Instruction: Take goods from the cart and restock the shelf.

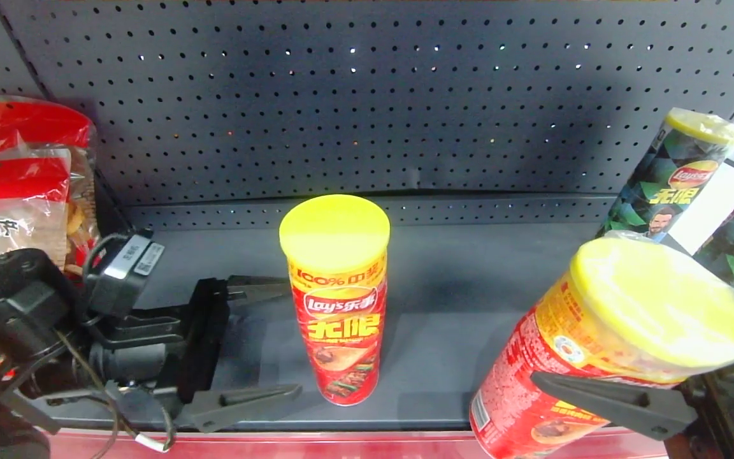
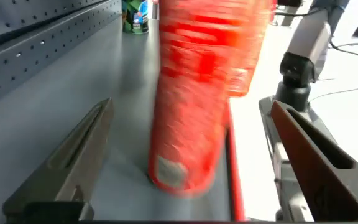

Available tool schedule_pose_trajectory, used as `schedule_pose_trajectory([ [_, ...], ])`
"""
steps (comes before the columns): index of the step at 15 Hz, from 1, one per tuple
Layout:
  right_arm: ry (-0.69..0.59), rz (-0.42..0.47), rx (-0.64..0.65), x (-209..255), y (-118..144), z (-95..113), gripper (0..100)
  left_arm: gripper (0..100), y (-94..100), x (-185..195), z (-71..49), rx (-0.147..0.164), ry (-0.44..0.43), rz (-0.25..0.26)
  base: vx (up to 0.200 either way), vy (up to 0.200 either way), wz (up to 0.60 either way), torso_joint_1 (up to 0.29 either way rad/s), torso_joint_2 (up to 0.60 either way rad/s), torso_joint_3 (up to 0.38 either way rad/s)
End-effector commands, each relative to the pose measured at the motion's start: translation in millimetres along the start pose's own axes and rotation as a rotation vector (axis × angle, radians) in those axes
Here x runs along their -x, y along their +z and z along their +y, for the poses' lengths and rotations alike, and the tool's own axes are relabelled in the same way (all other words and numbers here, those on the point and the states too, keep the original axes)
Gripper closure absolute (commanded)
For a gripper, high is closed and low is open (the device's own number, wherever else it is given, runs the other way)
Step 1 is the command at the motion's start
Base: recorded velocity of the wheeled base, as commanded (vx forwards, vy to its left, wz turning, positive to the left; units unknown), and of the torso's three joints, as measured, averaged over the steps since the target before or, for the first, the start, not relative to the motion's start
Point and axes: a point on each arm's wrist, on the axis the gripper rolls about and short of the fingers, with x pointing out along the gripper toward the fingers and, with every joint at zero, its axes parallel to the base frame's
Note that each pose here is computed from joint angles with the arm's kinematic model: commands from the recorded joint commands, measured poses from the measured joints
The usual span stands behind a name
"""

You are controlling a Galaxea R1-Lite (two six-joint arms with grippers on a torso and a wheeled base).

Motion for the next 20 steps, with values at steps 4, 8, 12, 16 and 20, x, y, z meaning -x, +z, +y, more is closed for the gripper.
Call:
schedule_pose_trajectory([
  [4,0.003,-0.003,0.002,0.3,0.5,0.8,100,0,49.2,54.7,-103.9,-0.221,0.028,-0.112,0.0,0.0,0.0,0.0,0.0,0.0],
  [8,0.009,-0.006,0.003,-0.3,1.4,1.2,100,0,56.4,94.2,-190.7,-0.191,0.239,-0.176,0.0,0.0,0.0,0.0,0.0,0.0],
  [12,0.009,-0.014,0.008,-2.5,3.7,-0.8,100,0,67.4,99.5,-254.5,-0.159,0.569,-0.316,0.0,0.0,0.0,0.0,0.0,0.0],
  [16,0.009,-0.014,0.006,-9.9,5.4,-6.8,100,0,41.0,89.9,-242.7,-0.119,1.032,-0.287,0.0,0.0,0.0,0.0,0.0,0.0],
  [20,0.005,-0.025,0.014,-10.6,9.1,-8.3,100,0,79.6,97.1,-246.2,-0.052,0.762,-0.259,0.0,0.0,0.0,0.0,0.0,0.0],
])
